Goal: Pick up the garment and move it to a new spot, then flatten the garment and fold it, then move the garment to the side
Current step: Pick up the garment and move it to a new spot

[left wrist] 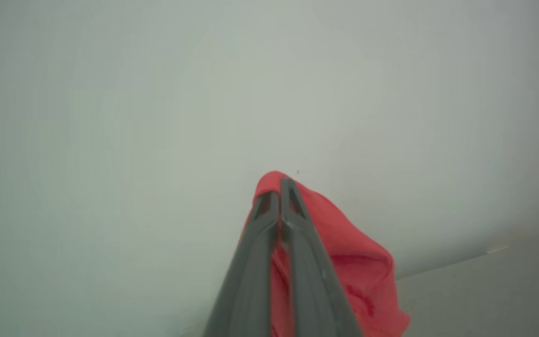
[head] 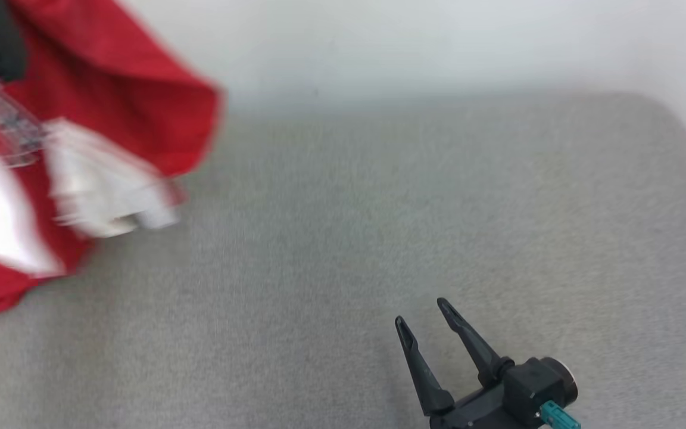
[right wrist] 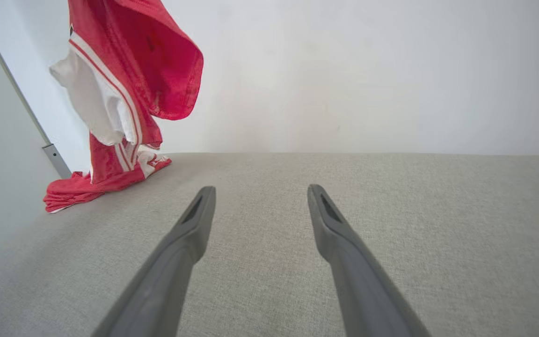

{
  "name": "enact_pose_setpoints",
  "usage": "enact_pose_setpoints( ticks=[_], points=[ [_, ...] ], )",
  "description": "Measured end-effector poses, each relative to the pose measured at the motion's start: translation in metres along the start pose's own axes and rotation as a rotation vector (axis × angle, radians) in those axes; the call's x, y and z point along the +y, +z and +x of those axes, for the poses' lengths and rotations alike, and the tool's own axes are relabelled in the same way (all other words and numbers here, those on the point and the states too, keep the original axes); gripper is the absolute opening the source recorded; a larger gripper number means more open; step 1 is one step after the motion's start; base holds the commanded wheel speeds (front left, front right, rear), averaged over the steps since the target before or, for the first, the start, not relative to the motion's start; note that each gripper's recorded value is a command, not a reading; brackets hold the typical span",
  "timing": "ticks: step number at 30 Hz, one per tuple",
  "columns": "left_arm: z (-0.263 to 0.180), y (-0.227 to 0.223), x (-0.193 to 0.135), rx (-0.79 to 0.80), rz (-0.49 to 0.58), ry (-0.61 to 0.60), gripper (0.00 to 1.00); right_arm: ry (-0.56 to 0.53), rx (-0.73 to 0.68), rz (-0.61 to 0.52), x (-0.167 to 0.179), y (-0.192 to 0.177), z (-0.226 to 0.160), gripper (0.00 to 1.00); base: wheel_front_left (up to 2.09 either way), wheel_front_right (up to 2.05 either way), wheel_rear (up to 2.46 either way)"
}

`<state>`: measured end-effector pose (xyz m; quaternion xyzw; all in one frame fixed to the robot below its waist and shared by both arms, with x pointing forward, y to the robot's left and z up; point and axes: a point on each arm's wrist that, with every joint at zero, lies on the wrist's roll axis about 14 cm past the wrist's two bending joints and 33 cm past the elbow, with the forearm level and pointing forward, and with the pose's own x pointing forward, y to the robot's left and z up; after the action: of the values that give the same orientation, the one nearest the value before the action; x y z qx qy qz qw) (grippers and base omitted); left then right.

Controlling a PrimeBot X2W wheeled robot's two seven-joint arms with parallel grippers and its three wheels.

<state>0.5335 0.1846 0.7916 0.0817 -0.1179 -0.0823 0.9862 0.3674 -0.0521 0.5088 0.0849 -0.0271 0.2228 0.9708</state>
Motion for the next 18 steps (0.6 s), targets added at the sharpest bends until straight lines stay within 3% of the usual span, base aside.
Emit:
enact_pose_setpoints(
  ticks=[5, 11, 14, 18],
  points=[
    [-0.003, 0.06, -0.067, -0.153, -0.125, -0.176, 0.0, -0.031, -0.056, -0.027, -0.002, 0.02, -0.015, 1.0, 0.0, 0.0, 0.0],
    [-0.008, 0.091, -0.167, -0.243, -0.269, -0.427, 0.0, -0.115, -0.091, -0.052, -0.021, 0.034, -0.035, 1.0, 0.0, 0.0, 0.0],
    [-0.013, 0.074, -0.214, -0.216, -0.317, -0.532, 0.0, -0.16, -0.099, -0.057, -0.031, 0.038, -0.045, 1.0, 0.0, 0.0, 0.0],
    [-0.019, 0.015, -0.263, -0.1, -0.363, -0.606, 0.0, -0.214, -0.1, -0.061, -0.043, 0.039, -0.057, 1.0, 0.0, 0.0, 0.0]
  ],
)
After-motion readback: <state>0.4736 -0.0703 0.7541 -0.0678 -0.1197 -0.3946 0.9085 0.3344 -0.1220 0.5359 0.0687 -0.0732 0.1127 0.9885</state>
